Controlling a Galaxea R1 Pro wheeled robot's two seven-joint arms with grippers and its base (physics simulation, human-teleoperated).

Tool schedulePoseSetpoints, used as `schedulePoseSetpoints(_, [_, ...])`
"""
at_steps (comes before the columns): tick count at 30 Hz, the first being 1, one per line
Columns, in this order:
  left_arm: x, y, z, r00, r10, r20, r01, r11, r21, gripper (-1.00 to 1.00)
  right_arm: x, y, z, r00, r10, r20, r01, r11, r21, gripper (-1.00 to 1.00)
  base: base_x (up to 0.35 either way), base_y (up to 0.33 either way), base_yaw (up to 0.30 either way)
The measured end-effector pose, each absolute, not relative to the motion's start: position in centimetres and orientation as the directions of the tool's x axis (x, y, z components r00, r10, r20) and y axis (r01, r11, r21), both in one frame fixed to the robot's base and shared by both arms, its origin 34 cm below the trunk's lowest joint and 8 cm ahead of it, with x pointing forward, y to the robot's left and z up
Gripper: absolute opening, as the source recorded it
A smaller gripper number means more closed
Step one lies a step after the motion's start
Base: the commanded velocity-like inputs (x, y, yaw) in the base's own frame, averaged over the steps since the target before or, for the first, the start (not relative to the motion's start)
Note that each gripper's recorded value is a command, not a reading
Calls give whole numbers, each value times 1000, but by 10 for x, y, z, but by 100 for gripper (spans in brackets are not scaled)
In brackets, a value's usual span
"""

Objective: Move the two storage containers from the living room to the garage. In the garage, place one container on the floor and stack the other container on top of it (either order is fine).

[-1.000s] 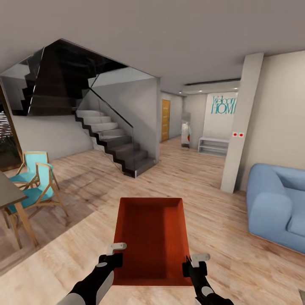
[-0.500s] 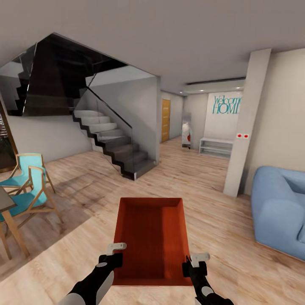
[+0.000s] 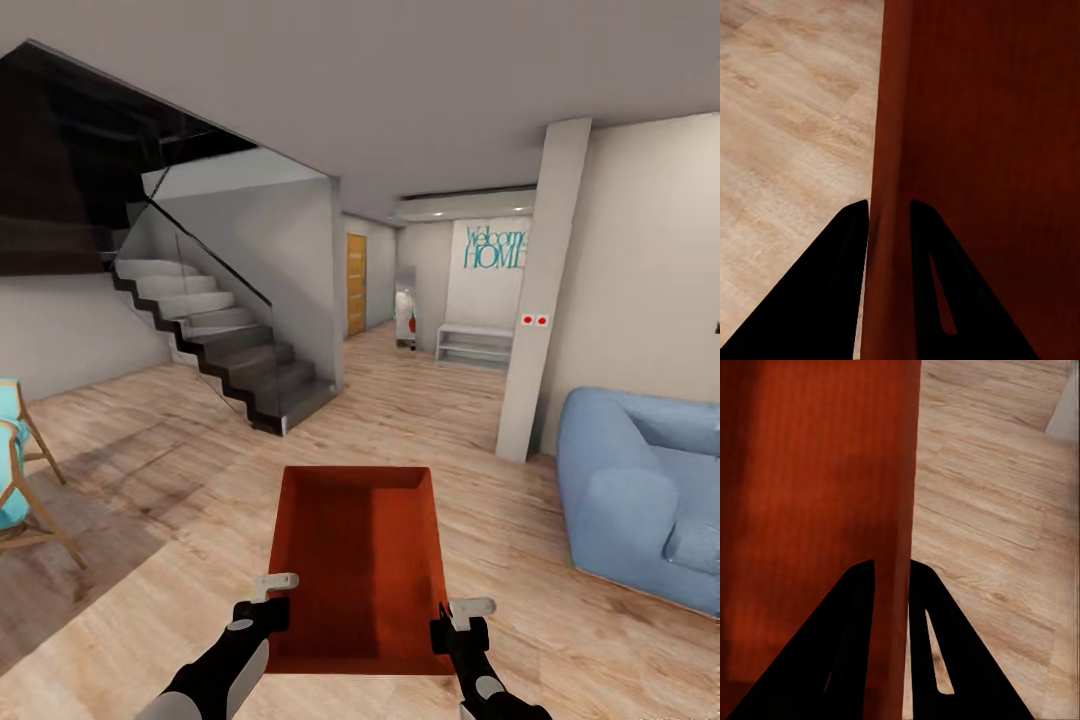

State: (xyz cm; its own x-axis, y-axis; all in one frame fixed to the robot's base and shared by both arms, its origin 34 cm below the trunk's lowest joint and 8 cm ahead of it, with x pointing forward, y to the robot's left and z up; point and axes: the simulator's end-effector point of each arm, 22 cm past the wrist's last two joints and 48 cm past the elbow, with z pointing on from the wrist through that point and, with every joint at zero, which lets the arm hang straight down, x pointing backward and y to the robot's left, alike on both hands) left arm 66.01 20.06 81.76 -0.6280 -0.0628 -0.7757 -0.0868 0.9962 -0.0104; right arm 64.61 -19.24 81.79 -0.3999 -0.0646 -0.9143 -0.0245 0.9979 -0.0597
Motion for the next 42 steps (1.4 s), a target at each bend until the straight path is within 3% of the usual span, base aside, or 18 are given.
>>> schedulePoseSetpoints(7, [660,200,818,-628,-63,-776,-87,996,-10,-100,646,-193,818,-400,-65,-914,-25,998,-60,-100,321,0,-208])
schedulePoseSetpoints(34, [660,201,818,-627,-62,-777,-87,996,-10,-100,646,-192,818,-399,-64,-915,-24,998,-59,-100,321,0,-5])
schedulePoseSetpoints(42, [660,200,818,-627,-62,-777,-86,996,-10,-100,646,-192,818,-398,-64,-915,-24,998,-59,-100,321,0,-208])
